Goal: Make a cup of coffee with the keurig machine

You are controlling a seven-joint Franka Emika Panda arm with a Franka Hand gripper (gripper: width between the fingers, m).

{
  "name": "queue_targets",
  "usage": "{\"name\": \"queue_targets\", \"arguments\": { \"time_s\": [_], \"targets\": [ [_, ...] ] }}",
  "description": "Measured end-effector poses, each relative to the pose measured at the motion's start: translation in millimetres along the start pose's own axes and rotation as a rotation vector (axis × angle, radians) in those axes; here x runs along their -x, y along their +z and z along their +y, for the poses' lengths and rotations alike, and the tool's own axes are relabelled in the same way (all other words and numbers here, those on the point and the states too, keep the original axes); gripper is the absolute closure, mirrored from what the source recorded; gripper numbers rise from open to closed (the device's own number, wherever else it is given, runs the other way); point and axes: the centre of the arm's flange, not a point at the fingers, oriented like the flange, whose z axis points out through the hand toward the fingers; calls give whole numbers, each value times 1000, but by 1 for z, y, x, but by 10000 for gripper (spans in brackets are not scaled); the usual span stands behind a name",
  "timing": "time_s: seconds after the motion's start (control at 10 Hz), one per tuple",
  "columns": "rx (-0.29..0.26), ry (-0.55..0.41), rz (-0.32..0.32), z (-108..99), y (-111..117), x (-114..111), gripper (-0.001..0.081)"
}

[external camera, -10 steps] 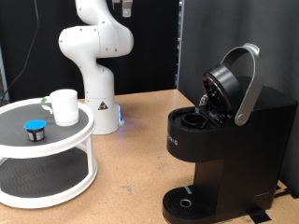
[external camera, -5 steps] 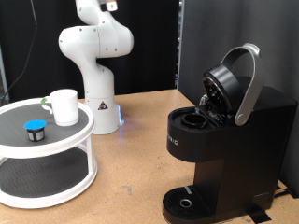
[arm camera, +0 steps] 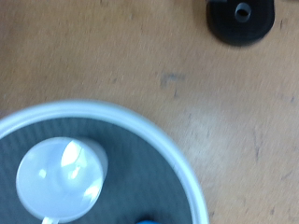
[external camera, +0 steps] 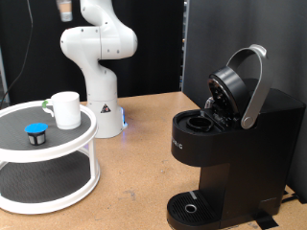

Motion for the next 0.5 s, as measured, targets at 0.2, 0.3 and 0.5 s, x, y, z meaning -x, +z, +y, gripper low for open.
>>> {"name": "queue_targets", "arguments": {
  "time_s": [0.2,0.3,0.5],
  "targets": [
    [3,8,-15,2,1,2,0],
    [-6,-36,-7,3,3,3,0],
    [-71,-146,39,7,9,14,0]
  ]
}}
